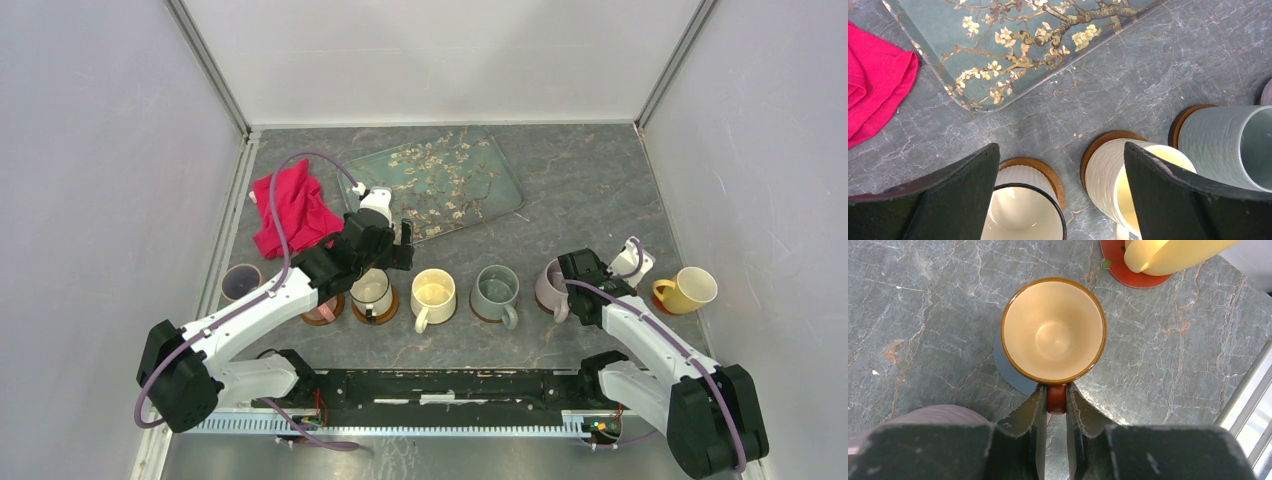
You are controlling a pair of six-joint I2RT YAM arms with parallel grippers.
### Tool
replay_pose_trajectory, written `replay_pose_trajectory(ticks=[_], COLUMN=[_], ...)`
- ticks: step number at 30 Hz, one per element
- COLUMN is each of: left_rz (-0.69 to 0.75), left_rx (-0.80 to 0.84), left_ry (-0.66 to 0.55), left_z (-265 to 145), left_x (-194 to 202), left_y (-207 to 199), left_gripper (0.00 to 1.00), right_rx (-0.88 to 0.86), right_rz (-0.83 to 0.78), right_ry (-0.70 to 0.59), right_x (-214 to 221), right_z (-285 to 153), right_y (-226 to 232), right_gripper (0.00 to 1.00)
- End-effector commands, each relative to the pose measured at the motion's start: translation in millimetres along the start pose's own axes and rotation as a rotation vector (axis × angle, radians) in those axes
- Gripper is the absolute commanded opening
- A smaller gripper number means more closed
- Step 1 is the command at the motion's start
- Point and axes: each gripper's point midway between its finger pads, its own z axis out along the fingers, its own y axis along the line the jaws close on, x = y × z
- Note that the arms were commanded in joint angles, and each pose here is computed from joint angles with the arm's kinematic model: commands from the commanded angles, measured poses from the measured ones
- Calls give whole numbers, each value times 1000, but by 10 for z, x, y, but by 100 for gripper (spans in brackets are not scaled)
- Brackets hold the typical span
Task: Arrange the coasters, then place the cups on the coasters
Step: Place the cup on the coaster.
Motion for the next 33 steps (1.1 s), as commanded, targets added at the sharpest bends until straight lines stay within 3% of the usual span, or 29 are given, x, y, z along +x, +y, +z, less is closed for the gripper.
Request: replay_pose_trajectory(ticks=[1, 23, 33], left_rz=[-22, -31, -38], left_rx=[33, 41, 51], left_ry=[-64, -75, -86], left_z=[-60, -91, -114], left_x=[-197, -221, -251], left_y=[-79, -87, -101], left_gripper=[100, 100, 100], right_rx=[-2, -11, -12], right_rz=[36, 29, 21], right_ry=[-26, -11, -3], right_x=[-123, -251, -308], right_z=[-28, -123, -172], right_y=[21, 70, 72], right_gripper=[21, 45, 47])
